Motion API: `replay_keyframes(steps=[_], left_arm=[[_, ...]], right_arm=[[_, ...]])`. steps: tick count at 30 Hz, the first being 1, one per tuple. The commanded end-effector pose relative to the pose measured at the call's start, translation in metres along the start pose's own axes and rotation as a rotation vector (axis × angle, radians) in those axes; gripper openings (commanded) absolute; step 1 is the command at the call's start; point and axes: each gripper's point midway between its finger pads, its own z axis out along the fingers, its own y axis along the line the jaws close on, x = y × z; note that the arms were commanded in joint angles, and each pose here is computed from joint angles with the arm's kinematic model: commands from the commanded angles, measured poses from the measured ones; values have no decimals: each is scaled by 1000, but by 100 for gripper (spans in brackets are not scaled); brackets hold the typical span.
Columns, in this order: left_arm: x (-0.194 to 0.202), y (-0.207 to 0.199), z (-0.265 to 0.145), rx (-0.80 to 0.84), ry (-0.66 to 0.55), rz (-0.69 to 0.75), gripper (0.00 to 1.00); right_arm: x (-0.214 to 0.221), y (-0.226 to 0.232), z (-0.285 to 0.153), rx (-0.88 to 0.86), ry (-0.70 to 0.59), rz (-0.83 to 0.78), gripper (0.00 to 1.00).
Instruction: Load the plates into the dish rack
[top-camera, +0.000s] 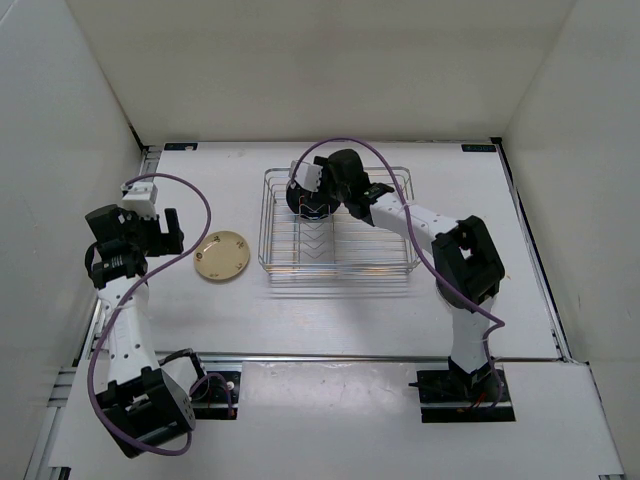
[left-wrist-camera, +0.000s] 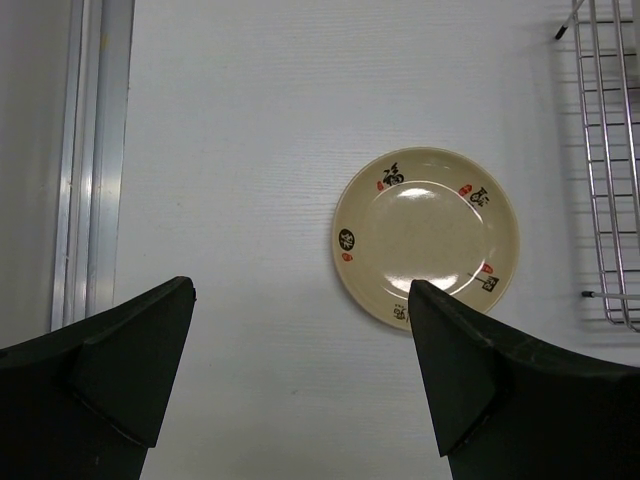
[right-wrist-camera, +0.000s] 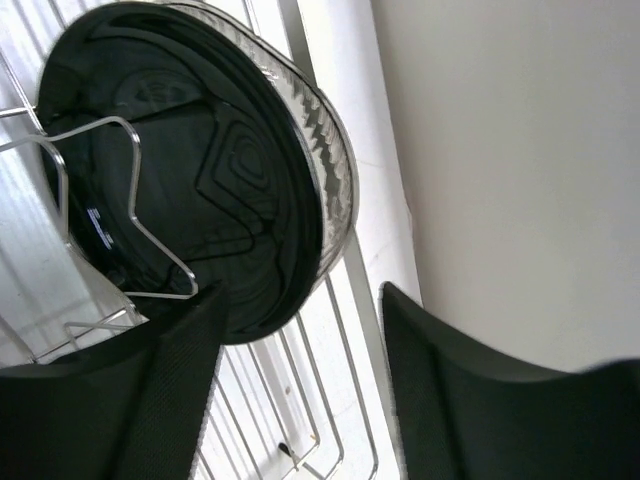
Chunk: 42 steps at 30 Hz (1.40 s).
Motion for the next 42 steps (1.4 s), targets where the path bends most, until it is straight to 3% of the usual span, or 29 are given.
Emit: replay_keyframes(steps=[1,3,9,13,19,23,30,42], left_arm=[[-4,-9,-2,56,-18,-8,99],[1,-14,5,94,4,-21,97],[0,-18,17,160,28,-32,97],[0,-27,29,246,46,-56,96],[10,-27,46,336,90,-151,94],[37,-26,65,387,173,-234,90],[65,-21,89,413,263,-299,88],[89,-13,110,405,344,-330,86]], right_arm=[[-22,-54,-28,177,-39,23,70],[-20,-67,-38,212,-26,17,73],[-23,-139,-97,499,35,-63,100],[-2,-186,-155,637,124,-68,100],[68,-217,-238,668,245,220,100],[123,-195,-268,580,258,499,100],[177,-132,-286,472,218,758,100],[207,-90,-291,412,192,949,100]])
